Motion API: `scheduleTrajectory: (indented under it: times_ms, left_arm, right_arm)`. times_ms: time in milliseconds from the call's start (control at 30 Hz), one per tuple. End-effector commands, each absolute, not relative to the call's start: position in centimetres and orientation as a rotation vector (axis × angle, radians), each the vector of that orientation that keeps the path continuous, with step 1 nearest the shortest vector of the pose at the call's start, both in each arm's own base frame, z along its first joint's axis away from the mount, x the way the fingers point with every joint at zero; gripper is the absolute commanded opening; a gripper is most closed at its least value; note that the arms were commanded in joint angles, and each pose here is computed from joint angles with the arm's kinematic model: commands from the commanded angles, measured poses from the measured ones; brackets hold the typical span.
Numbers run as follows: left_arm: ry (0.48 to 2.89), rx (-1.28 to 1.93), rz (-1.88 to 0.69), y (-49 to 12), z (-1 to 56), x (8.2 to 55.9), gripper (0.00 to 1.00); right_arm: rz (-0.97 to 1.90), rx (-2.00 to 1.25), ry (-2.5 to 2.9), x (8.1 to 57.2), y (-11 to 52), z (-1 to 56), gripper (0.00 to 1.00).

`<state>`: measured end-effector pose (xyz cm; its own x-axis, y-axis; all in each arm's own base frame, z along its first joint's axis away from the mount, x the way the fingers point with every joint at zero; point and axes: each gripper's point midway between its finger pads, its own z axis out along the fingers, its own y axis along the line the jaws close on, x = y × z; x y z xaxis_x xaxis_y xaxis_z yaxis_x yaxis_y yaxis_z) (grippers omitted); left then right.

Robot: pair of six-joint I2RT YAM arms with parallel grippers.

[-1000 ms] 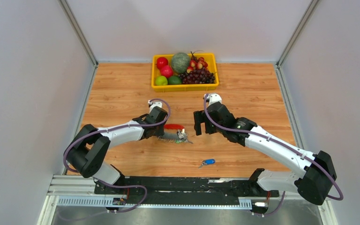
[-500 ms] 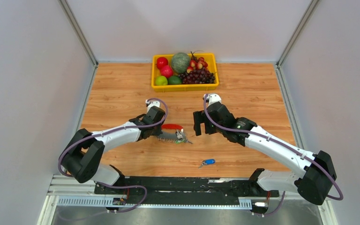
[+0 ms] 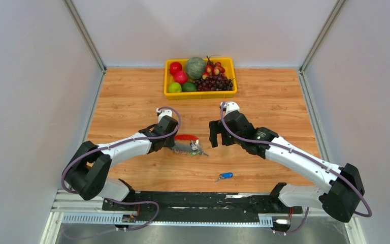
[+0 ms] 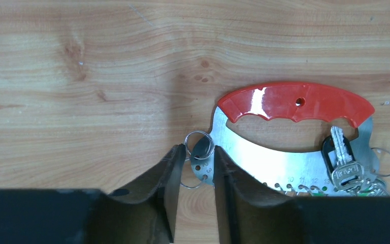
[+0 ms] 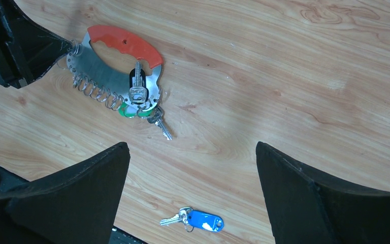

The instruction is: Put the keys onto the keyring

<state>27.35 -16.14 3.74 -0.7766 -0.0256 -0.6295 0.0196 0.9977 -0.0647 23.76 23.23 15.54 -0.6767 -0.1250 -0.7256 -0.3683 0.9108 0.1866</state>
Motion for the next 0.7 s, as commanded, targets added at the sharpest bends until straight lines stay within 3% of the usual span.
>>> scheduleTrajectory:
  times_ms: [0,100,233,667]
  left_arm:
    - [2.422,-0.030,-0.088,-15.8,4.8,27.7,0.44]
    - [2.423,-0.027,-0.106,-16.1,5.0,27.8,0.50]
    - [2.439,-0.022,-0.129,-16.7,4.8,27.8,0.51]
    - [2.479,-0.001,-0.124,-17.3,3.5,28.0,0.43]
  right_arm:
    - [0.466,-0.326,2.263,23.9,24.0,16.8,0.98]
    - [0.466,-0.330,2.264,23.9,24.0,16.7,0.98]
    - [0.465,-0.331,2.264,23.9,24.0,16.7,0.98]
    - [0.456,-0.325,2.253,23.7,23.4,16.7,0.99]
